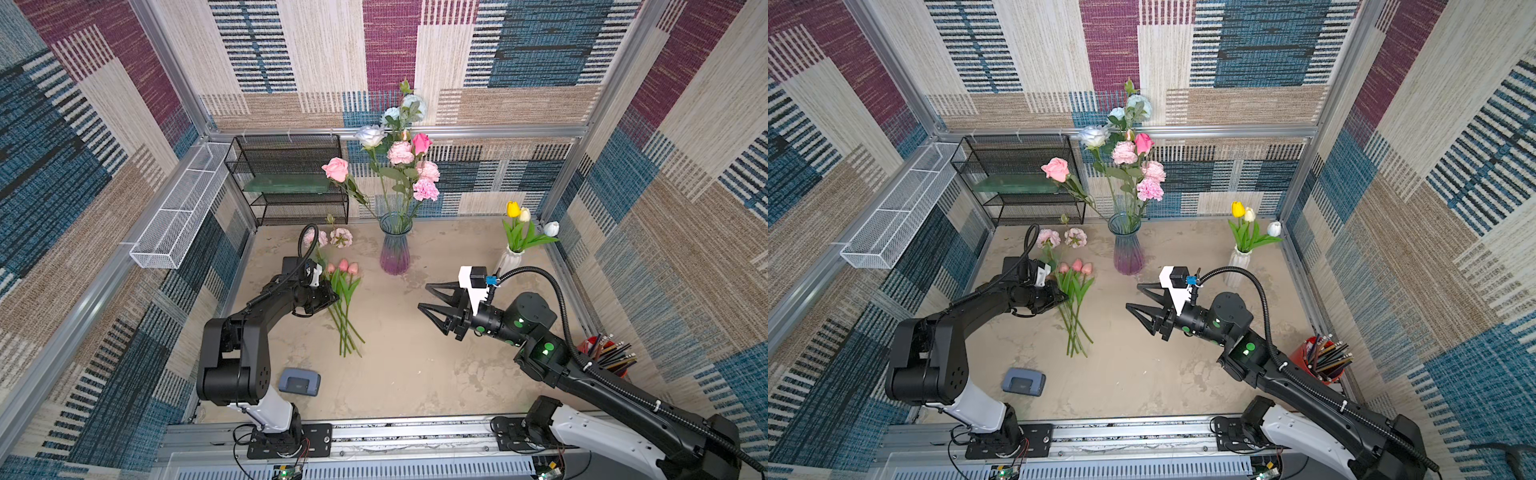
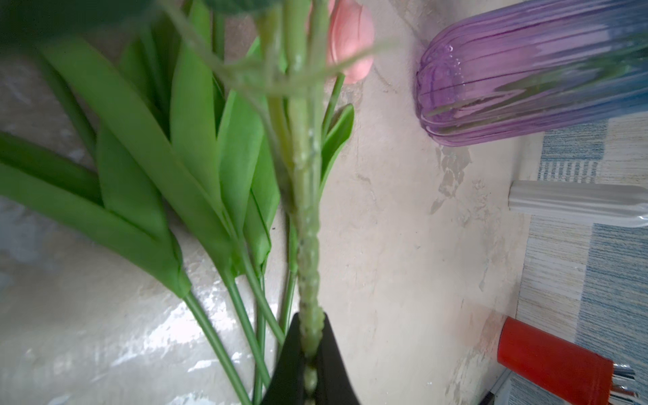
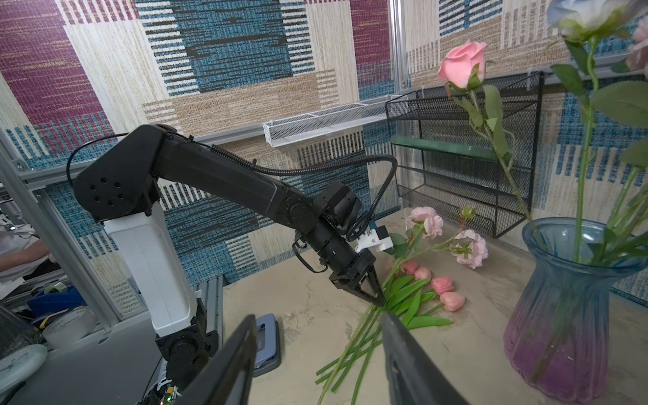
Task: Pick out pink flowers from the vase
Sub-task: Place the flower at the center of the board, then pick up the flower from the vase.
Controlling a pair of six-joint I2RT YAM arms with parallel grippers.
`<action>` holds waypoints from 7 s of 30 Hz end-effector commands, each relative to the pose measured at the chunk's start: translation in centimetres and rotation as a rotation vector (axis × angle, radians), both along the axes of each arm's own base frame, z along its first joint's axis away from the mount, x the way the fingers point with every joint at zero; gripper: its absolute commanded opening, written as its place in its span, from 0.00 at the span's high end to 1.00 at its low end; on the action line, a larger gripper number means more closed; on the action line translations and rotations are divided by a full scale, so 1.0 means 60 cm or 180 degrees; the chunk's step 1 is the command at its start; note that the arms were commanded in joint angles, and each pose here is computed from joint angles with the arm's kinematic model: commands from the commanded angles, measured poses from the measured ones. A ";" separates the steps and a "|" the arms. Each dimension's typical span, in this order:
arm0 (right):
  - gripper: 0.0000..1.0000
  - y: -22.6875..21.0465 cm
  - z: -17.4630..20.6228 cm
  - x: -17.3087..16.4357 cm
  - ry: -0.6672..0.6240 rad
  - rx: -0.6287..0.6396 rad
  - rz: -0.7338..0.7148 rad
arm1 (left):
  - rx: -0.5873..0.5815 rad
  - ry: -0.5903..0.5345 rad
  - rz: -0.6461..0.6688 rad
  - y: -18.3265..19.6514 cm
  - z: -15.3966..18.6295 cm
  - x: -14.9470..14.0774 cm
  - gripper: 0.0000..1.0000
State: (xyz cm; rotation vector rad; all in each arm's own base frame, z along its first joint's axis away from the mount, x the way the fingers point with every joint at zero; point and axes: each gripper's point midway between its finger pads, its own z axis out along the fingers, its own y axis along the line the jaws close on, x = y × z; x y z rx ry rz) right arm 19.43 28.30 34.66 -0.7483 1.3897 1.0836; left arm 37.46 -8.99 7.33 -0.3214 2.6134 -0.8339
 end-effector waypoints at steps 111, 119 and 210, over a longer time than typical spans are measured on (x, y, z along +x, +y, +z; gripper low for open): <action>1.00 0.155 0.242 0.355 -0.1774 -0.0632 -0.0692 | 0.0606 -0.1850 -0.1069 -0.081 0.240 -0.279 0.78; 1.00 0.124 0.324 0.203 -0.1644 -0.0010 -0.0312 | 0.0508 -0.1930 -0.1205 -0.091 0.255 -0.292 0.70; 1.00 0.057 0.081 0.028 -0.0013 0.0593 -0.0015 | -0.0652 -0.3059 -0.2415 -0.323 0.451 -0.266 1.00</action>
